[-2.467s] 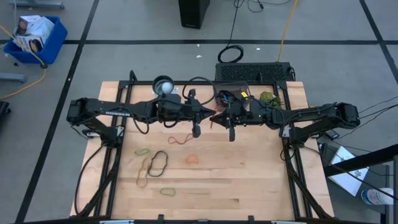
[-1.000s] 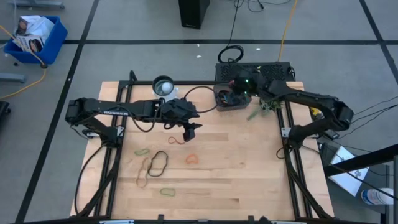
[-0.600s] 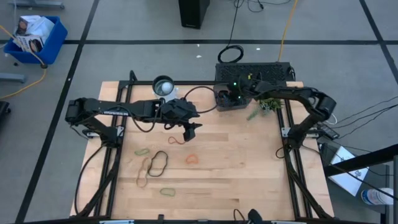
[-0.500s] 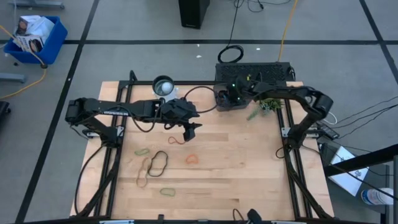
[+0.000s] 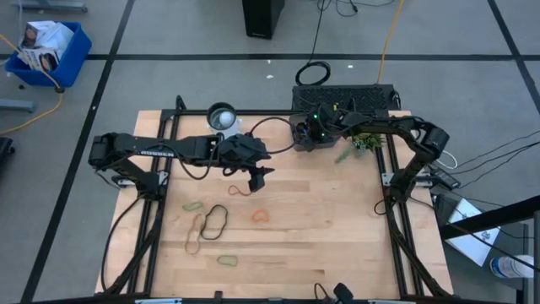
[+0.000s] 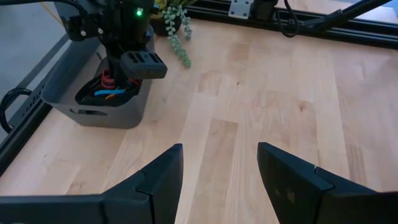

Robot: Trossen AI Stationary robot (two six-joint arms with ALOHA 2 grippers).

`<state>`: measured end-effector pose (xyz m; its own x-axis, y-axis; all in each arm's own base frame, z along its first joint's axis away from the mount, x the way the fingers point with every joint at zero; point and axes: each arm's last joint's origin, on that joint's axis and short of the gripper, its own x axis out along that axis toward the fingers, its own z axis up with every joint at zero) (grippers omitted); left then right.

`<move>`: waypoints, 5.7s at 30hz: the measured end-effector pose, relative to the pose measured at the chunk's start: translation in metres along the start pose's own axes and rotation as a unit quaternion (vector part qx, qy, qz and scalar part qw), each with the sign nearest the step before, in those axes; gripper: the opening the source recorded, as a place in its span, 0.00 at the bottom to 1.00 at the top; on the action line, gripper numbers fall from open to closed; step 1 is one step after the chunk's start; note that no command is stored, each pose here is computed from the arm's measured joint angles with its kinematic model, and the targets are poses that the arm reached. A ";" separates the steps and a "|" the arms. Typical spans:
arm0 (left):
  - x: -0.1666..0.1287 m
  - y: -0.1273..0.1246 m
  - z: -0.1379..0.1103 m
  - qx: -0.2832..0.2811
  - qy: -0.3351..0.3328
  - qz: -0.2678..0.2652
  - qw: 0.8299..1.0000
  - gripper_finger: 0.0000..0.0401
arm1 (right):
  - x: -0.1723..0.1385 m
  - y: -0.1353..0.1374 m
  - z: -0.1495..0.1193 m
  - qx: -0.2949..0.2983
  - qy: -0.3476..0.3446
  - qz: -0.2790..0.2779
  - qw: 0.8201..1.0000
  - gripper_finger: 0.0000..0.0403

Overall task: Pick and place rubber bands into bin
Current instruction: Put the red rubber band into the black bin

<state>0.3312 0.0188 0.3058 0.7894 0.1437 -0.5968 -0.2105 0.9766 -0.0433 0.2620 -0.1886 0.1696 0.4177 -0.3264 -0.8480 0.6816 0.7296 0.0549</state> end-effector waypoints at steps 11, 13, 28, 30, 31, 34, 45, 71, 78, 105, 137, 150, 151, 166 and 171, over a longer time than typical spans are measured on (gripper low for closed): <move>0.000 -0.001 0.000 -0.014 0.000 -0.001 1.000 0.53 | -0.003 0.000 0.000 0.000 -0.001 0.001 1.000 0.48; 0.000 -0.001 0.000 -0.015 0.000 -0.001 1.000 0.53 | -0.009 0.001 0.002 -0.001 -0.009 0.002 1.000 0.49; 0.000 -0.001 0.000 -0.008 -0.003 -0.002 1.000 0.53 | -0.102 0.045 0.014 -0.036 -0.133 0.257 0.956 0.48; 0.000 0.000 -0.005 0.000 0.025 0.002 1.000 0.53 | -0.115 0.061 0.011 -0.080 -0.155 0.290 0.941 0.49; 0.000 0.000 -0.009 0.002 0.045 0.004 0.999 0.53 | -0.121 0.069 0.009 -0.104 -0.162 0.297 0.935 0.49; -0.001 0.002 -0.022 -0.011 0.110 0.016 0.994 0.53 | -0.130 0.090 -0.001 -0.176 -0.180 0.290 0.923 0.48; 0.054 -0.010 -0.073 -0.033 0.300 0.045 0.952 0.53 | -0.136 0.120 -0.018 -0.258 -0.198 0.222 0.919 0.44; 0.112 0.001 -0.113 -0.075 0.381 0.056 0.920 0.53 | -0.133 0.117 -0.026 -0.256 -0.148 0.215 0.931 0.42; 0.119 0.004 -0.118 -0.082 0.392 0.051 0.915 0.53 | -0.132 0.117 -0.027 -0.256 -0.147 0.215 0.931 0.42; 0.128 -0.002 -0.126 -0.080 0.395 0.044 0.914 0.14 | -0.133 0.117 -0.026 -0.257 -0.149 0.214 0.930 0.42; 0.013 -0.001 -0.035 -0.061 0.171 0.003 0.983 0.01 | -0.186 0.094 -0.026 -0.234 -0.253 0.143 0.928 0.42; -0.044 0.000 0.014 -0.026 -0.059 -0.058 0.996 0.01 | -0.203 0.099 -0.026 -0.209 -0.284 0.233 0.906 0.42; -0.044 0.000 0.015 -0.022 -0.063 -0.064 0.996 0.01 | -0.204 0.102 -0.026 -0.212 -0.291 0.246 0.900 0.42; -0.043 -0.002 0.026 -0.002 -0.125 -0.065 0.990 0.01 | -0.190 0.152 -0.017 -0.253 -0.368 0.306 0.841 0.42; -0.043 -0.002 0.027 0.002 -0.127 -0.064 0.990 0.02 | -0.180 0.163 -0.010 -0.246 -0.400 0.312 0.826 0.42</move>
<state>0.3131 0.0151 0.3532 0.9295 0.0532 -0.3650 -0.0966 0.9901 -0.1018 0.2918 -0.0047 0.3263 0.9928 0.0576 -0.1054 -0.0619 0.9974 -0.0379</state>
